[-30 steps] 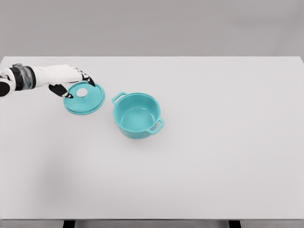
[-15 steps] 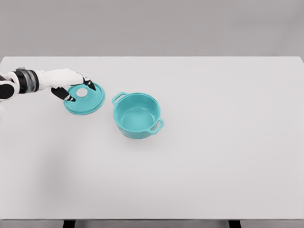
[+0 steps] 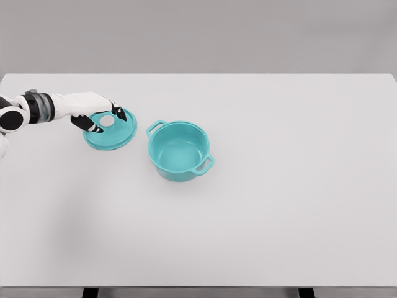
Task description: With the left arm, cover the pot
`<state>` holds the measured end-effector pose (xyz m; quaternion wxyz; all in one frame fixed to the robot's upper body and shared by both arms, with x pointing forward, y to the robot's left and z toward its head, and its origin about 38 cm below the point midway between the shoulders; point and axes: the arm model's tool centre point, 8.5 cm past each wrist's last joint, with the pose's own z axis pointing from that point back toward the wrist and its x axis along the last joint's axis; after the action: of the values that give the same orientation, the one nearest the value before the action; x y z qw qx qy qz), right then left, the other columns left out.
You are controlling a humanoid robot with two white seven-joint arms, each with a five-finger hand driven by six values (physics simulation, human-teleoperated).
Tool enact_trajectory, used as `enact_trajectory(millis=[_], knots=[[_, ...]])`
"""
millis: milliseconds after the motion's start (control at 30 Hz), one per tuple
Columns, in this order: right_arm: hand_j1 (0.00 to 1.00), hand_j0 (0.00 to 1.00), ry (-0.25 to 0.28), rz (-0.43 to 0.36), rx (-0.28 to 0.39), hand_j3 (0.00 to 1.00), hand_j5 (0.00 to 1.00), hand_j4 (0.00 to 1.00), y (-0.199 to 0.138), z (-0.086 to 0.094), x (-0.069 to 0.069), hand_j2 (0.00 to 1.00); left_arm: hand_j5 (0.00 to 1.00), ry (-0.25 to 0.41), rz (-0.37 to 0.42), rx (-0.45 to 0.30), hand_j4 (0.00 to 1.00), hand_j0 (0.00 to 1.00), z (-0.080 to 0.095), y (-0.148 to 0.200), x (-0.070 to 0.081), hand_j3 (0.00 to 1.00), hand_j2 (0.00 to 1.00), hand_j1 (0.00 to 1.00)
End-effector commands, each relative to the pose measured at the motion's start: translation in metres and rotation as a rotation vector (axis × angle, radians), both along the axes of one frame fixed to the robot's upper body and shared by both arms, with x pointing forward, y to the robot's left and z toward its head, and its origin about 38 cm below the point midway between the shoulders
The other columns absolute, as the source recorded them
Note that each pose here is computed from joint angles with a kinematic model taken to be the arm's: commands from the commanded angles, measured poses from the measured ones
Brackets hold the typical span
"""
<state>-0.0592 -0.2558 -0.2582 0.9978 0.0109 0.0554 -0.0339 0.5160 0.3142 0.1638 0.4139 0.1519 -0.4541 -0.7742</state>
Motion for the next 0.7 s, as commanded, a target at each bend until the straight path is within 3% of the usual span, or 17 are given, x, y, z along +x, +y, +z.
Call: enact_trajectory(millis=[0, 200, 500, 667], knots=[[1.00, 1.00, -0.001, 0.000, 0.000, 1.00, 1.00, 1.00, -0.0001, -0.0001, 0.0004, 1.00, 0.70, 0.001, 0.004, -0.007, 0.70, 0.70, 0.0001, 0.0000, 0.0004, 0.70, 0.70, 0.70], [1.00, 1.00, 0.000, 0.000, 0.000, 1.00, 1.00, 1.00, 0.0001, 0.0000, -0.0001, 1.00, 0.67, 0.014, 0.014, -0.011, 0.67, 0.67, -0.0047, 0.0008, 0.0008, 0.67, 0.67, 0.67], [1.00, 1.00, 0.000, 0.000, 0.000, 1.00, 1.00, 1.00, 0.0001, 0.0000, -0.0001, 1.00, 0.51, 0.013, 0.015, -0.015, 0.51, 0.51, -0.0042, 0.0008, 0.0009, 0.51, 0.51, 0.51], [1.00, 1.00, 0.000, -0.001, 0.000, 1.00, 1.00, 1.00, 0.0001, 0.0000, -0.0001, 1.00, 0.51, 0.008, 0.017, -0.020, 0.51, 0.51, -0.0015, 0.0032, 0.0004, 0.51, 0.51, 0.51]])
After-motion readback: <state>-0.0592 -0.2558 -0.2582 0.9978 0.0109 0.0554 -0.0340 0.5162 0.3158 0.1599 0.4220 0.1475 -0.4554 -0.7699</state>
